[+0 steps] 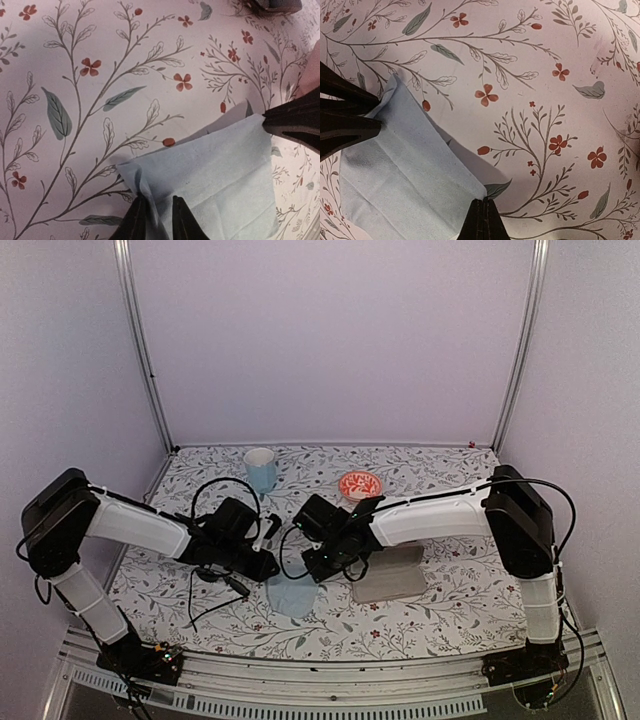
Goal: Organize the sunglasses
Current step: Pick up the glasses cleaning cloth from the center of the board.
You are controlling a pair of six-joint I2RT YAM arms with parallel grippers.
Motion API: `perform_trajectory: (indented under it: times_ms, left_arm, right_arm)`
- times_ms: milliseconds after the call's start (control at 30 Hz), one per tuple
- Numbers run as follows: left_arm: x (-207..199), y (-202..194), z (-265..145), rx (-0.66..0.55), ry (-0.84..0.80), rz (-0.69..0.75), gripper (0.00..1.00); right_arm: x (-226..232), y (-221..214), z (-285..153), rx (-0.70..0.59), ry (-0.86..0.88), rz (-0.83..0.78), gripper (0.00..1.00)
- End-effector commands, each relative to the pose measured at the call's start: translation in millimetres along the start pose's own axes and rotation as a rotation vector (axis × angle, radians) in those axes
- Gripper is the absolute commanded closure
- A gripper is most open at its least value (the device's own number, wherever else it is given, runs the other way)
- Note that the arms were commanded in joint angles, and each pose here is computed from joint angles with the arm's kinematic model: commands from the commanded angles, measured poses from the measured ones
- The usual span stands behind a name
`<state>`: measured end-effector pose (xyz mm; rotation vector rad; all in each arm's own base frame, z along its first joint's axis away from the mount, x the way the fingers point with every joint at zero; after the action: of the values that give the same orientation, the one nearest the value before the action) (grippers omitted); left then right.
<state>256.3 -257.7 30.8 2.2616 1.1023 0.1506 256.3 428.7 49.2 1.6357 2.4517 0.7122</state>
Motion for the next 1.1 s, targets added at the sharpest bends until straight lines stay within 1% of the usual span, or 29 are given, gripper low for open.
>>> perform_trajectory:
  times_ms: [0,100,267,367,500,867,1067]
  left_arm:
    - [6,12,0,-0.018,0.022,-0.002,0.78]
    - [10,15,-2,-0.016,0.043,0.004,0.73]
    - [17,20,-4,-0.027,0.062,0.006,0.67]
    - [22,21,-2,-0.021,0.068,0.004,0.65]
    - [27,21,0,-0.016,0.070,0.001,0.65]
    - [20,19,10,0.003,0.003,-0.001,0.73]
    - [17,16,12,0.010,-0.017,-0.002,0.80]
  right_arm:
    - [-7,10,-16,-0.022,-0.034,-0.010,1.00]
    - [-9,9,-16,-0.020,-0.047,-0.010,1.00]
    - [-10,9,-17,-0.018,-0.053,-0.010,1.00]
    - [-10,9,-16,-0.017,-0.051,-0.010,1.00]
    - [-9,9,-16,-0.015,-0.047,-0.008,1.00]
    - [-9,8,-15,-0.012,-0.046,-0.003,1.00]
    - [-7,9,-14,-0.017,-0.041,-0.004,1.00]
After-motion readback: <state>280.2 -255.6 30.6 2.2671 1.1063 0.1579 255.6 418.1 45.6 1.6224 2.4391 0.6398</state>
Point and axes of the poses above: each gripper's point midway between its finger pads, its own z axis out along the fingers, its own x axis along the line the jaws close on, y = z × x, the point moved 2 cm from there along -z, back along the fingers, and after that the axes turned 11 degrees about z, right-handed, at the moved point
